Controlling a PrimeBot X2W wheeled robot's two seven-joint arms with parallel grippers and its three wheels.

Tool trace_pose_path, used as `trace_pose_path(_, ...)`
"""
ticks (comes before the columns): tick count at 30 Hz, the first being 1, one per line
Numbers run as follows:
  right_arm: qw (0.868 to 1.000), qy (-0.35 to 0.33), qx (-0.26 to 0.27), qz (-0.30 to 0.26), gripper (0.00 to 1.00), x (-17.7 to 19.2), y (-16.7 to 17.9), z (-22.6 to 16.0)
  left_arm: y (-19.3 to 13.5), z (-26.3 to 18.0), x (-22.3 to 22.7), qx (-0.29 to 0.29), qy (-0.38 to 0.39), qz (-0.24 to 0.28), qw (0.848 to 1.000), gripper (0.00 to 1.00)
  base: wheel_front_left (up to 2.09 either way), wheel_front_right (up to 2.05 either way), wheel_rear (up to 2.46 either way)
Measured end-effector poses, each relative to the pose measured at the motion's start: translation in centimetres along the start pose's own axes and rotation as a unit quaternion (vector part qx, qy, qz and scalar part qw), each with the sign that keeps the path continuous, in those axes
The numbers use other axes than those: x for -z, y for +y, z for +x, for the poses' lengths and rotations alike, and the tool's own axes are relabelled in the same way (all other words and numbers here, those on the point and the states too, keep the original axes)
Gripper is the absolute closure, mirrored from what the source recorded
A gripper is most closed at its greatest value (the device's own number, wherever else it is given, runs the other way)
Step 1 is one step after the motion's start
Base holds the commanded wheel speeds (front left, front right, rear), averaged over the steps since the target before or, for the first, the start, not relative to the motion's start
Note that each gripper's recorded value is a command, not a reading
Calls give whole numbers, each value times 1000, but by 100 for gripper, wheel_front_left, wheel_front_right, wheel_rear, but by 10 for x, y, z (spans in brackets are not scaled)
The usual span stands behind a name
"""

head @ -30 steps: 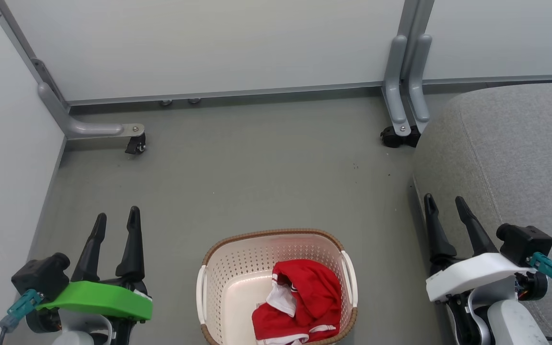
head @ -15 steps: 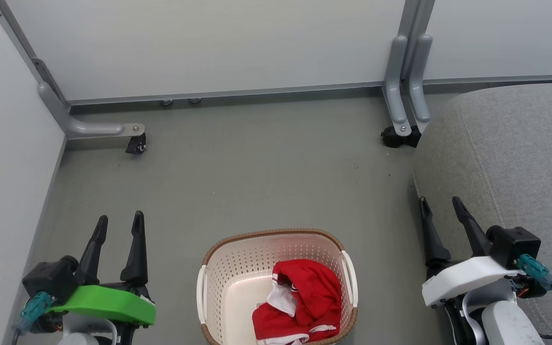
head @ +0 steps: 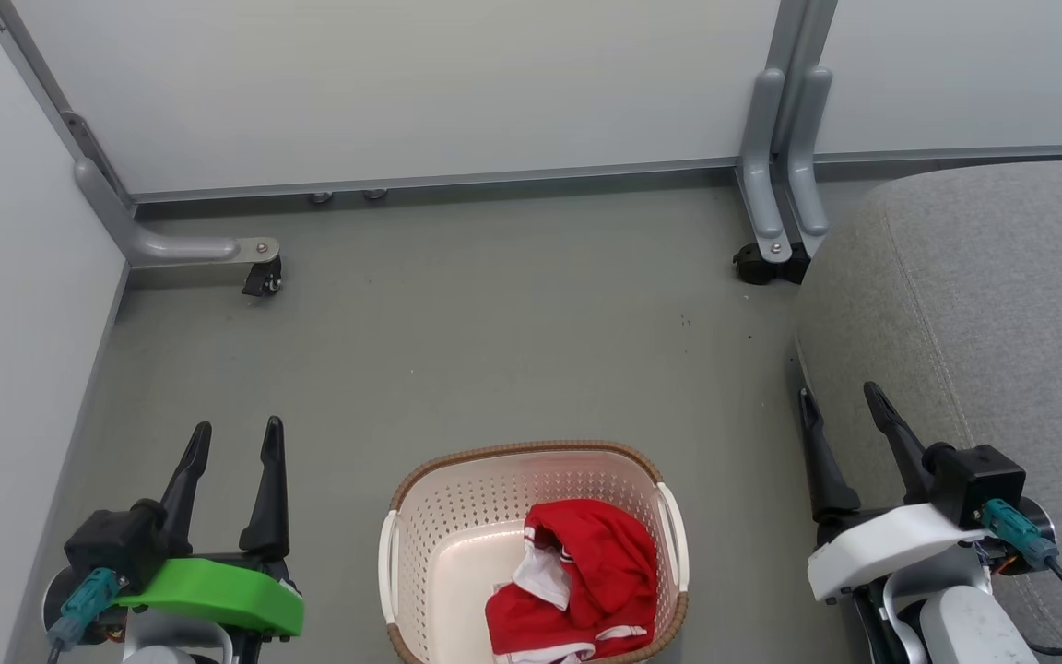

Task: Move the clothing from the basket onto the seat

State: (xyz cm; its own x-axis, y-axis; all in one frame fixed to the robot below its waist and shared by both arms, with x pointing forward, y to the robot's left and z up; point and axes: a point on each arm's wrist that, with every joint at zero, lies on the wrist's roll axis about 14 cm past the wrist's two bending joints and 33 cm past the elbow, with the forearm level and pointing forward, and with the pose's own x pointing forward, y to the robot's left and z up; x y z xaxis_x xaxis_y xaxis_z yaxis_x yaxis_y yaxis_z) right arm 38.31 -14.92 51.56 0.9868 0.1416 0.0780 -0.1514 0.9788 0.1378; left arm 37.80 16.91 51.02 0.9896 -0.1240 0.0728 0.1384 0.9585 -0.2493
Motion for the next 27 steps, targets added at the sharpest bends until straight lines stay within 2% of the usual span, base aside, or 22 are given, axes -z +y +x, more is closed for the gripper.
trace_pose_path(27,999,-10,-12,-39,0,0,4,-2,1,-3,8,6,6,44,999,0,0,0,0)
